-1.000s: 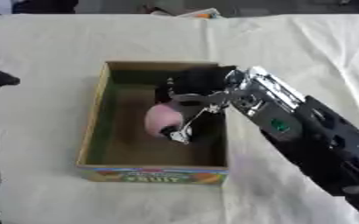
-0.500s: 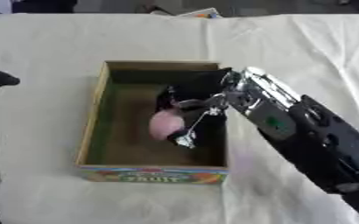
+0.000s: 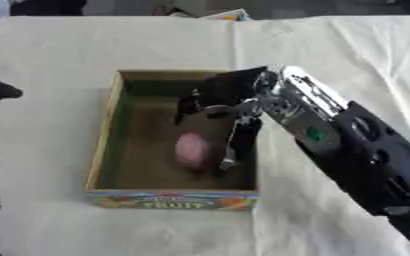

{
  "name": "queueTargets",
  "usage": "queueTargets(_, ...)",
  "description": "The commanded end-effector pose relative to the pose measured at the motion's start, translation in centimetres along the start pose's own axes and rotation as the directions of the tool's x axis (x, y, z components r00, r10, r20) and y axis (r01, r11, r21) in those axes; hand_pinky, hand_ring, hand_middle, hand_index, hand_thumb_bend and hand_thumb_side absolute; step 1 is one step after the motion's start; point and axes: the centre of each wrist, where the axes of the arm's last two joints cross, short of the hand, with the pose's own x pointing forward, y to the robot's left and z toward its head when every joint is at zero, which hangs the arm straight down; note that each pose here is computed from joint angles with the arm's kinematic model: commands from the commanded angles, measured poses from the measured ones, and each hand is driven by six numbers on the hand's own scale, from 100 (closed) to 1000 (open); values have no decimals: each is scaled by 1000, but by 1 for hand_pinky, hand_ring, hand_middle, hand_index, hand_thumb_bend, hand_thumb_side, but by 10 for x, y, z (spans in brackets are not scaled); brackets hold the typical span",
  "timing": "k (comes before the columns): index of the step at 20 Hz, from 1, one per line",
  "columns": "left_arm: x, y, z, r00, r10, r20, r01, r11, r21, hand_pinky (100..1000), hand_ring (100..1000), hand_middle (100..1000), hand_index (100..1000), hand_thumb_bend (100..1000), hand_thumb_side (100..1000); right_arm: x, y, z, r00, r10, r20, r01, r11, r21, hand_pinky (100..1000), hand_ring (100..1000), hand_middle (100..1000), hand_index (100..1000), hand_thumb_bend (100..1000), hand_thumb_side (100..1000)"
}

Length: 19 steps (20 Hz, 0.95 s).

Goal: Pick up objects on the table and place them in the box.

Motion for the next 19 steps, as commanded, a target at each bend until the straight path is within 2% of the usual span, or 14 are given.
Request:
queueTargets(1,5,0,-2,1000,-3,17,3,1000,-9,552,488,579,696,100,956,1,-19,12,999,41,-8,-41,998,-45,734,889,847,888,666,429)
queueTargets(8,5,0,-2,1000,-4,19,4,1000,-6,552,489,580,696,100,954,7,-41,42,1000,19,-10,-20,977,-214,722,870,836,885,687,500)
queueTargets(10,5,1,-1,1000,-5,19,5,1000,-2,552,489,580,696,100,954,8,-48,56,1000,-2,-17,-3,961,-277,711,862,836,885,700,563)
queueTargets(14,5,2,-1,1000,-7,20,7,1000,8,552,489,580,696,100,954,6,-63,93,997,-39,-60,9,901,-433,696,849,834,884,743,684)
queueTargets(18,5,2,-1,1000,-9,23,9,1000,14,551,489,580,696,100,952,7,-73,133,992,-79,-100,8,819,-574,685,832,820,893,692,813)
queueTargets(19,5,2,-1,1000,-9,24,9,1000,15,551,489,580,696,100,952,7,-74,144,990,-90,-110,6,796,-605,685,832,820,893,692,813)
